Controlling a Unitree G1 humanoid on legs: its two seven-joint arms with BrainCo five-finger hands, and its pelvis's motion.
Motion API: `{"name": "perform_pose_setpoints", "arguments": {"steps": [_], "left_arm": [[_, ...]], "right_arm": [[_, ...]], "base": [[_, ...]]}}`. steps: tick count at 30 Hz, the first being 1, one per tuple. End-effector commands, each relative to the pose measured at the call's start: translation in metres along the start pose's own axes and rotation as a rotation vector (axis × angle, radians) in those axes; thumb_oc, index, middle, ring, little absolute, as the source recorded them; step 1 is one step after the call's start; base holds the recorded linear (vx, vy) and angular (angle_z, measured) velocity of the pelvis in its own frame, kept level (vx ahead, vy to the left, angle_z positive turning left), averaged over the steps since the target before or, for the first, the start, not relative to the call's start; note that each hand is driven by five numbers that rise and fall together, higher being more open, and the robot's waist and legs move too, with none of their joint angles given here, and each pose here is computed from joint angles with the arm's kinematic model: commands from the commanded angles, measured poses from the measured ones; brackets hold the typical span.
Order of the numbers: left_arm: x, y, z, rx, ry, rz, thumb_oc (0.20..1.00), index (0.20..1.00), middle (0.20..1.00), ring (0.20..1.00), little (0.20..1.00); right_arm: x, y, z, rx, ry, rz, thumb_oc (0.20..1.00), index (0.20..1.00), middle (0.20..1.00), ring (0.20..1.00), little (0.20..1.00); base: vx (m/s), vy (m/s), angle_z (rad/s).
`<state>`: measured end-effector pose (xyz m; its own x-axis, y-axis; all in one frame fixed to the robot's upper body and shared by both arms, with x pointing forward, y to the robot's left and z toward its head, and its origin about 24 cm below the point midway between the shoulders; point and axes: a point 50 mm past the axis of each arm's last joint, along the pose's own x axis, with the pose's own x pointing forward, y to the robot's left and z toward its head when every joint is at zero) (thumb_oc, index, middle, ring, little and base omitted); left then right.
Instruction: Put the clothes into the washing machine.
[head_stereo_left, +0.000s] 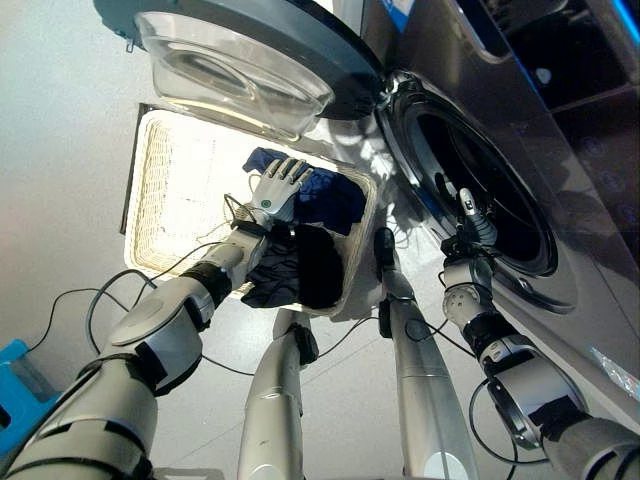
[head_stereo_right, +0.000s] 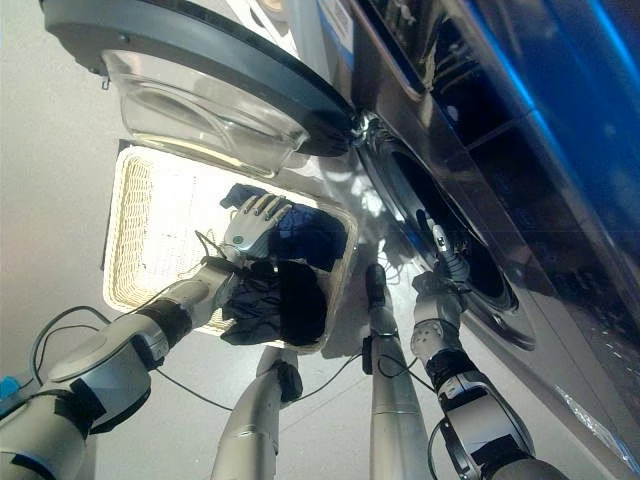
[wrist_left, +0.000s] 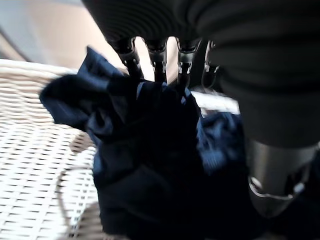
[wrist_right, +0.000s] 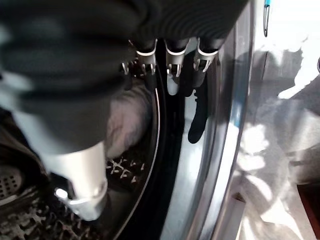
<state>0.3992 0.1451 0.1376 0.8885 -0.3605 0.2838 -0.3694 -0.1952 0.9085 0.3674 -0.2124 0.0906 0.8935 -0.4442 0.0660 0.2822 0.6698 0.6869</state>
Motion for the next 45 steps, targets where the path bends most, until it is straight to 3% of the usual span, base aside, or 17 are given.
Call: {"name": "perform_pose_setpoints", "arguments": {"steps": [1, 11, 21, 28, 30, 41, 45], "left_arm": [[0.005, 0.004, -0.008, 0.053, -0.003, -0.022, 1.000, 1.000, 1.000, 1.000, 1.000], [0.013, 0.006, -0.011, 0.165, -0.008, -0.192, 1.000, 1.000, 1.000, 1.000, 1.000], [0.022, 0.023, -0.026, 0.278, 0.059, -0.157, 1.000, 1.000, 1.000, 1.000, 1.000], [0.029, 0.032, -0.039, 0.368, 0.135, -0.274, 1.000, 1.000, 1.000, 1.000, 1.000], [0.028, 0.031, -0.040, 0.377, 0.152, -0.299, 0.200, 0.200, 0.200, 0.200, 0.200], [0.027, 0.037, -0.041, 0.338, 0.113, -0.112, 0.200, 0.200, 0.200, 0.200, 0.200], [0.020, 0.035, -0.051, 0.200, 0.171, -0.034, 0.200, 0.200, 0.200, 0.200, 0.200]], "right_arm": [[0.007, 0.005, 0.016, 0.028, -0.061, 0.041, 1.000, 1.000, 1.000, 1.000, 1.000], [0.006, 0.015, 0.015, 0.198, -0.060, 0.069, 1.000, 1.000, 1.000, 1.000, 1.000], [0.001, 0.033, 0.015, 0.296, -0.081, 0.114, 1.000, 1.000, 1.000, 1.000, 1.000], [0.001, 0.044, 0.018, 0.387, -0.085, 0.143, 1.000, 1.000, 1.000, 1.000, 1.000], [0.000, 0.045, 0.017, 0.407, -0.085, 0.140, 1.000, 1.000, 1.000, 1.000, 1.000], [-0.002, 0.032, 0.013, 0.424, -0.079, 0.125, 1.000, 1.000, 1.000, 1.000, 1.000], [-0.004, 0.022, 0.012, 0.413, -0.077, 0.117, 1.000, 1.000, 1.000, 1.000, 1.000]], "base": [[0.00, 0.002, -0.05], [0.00, -0.004, 0.00], [-0.01, -0.020, -0.01], [0.00, -0.010, 0.01], [0.00, 0.000, 0.00], [0.00, -0.002, 0.00], [-0.01, 0.002, 0.00]]}}
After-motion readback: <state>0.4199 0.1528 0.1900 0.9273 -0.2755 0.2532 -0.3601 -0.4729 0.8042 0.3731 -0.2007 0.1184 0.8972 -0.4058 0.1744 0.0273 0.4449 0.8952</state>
